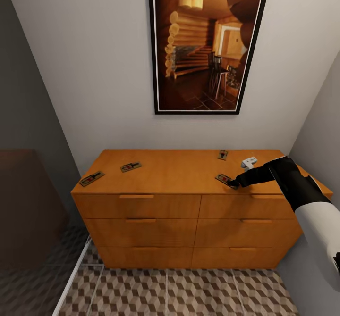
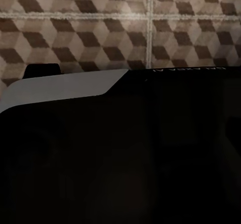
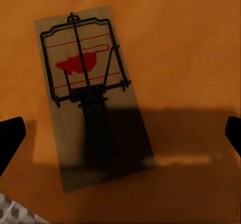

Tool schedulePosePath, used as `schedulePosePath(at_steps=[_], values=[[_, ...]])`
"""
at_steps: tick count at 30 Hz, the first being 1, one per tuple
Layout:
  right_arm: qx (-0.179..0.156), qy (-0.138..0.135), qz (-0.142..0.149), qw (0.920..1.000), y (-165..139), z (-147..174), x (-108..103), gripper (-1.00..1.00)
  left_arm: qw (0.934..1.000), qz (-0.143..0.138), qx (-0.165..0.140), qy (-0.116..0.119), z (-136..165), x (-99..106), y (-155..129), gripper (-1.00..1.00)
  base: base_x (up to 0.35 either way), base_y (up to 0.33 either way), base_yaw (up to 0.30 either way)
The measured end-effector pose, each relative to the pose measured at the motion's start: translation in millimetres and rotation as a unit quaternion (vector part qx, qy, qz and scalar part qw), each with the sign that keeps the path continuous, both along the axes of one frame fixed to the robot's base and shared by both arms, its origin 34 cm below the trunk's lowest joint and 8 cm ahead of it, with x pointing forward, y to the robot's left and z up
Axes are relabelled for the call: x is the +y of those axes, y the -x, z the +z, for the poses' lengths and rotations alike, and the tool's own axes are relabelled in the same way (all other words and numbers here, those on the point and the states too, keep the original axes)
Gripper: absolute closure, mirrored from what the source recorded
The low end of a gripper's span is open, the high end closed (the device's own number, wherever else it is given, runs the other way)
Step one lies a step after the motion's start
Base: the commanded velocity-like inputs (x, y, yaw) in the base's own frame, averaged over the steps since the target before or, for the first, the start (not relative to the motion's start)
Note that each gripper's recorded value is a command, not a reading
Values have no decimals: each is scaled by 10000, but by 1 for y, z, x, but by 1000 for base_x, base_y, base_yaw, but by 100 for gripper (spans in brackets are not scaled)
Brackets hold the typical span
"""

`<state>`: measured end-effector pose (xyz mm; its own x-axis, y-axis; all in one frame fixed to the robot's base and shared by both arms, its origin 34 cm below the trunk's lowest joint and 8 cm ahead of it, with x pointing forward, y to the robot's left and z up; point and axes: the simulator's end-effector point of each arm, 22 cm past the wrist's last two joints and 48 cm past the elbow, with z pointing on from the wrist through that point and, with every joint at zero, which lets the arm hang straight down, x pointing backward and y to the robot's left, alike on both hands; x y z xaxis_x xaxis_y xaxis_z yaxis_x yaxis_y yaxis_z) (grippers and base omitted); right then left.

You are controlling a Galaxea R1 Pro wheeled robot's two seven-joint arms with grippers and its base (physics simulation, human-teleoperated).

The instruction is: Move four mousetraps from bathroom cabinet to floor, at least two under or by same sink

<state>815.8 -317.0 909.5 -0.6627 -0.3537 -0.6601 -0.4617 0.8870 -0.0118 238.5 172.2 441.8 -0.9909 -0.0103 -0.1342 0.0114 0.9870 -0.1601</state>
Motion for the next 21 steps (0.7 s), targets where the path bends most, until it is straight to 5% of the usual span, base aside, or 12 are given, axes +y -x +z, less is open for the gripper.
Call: schedulePosePath(at_steps=[21], values=[[36, 3, -17, 10000, 1, -3, -1, -100, 10000, 1, 5, 2, 0, 0, 0, -100, 0, 0, 0]])
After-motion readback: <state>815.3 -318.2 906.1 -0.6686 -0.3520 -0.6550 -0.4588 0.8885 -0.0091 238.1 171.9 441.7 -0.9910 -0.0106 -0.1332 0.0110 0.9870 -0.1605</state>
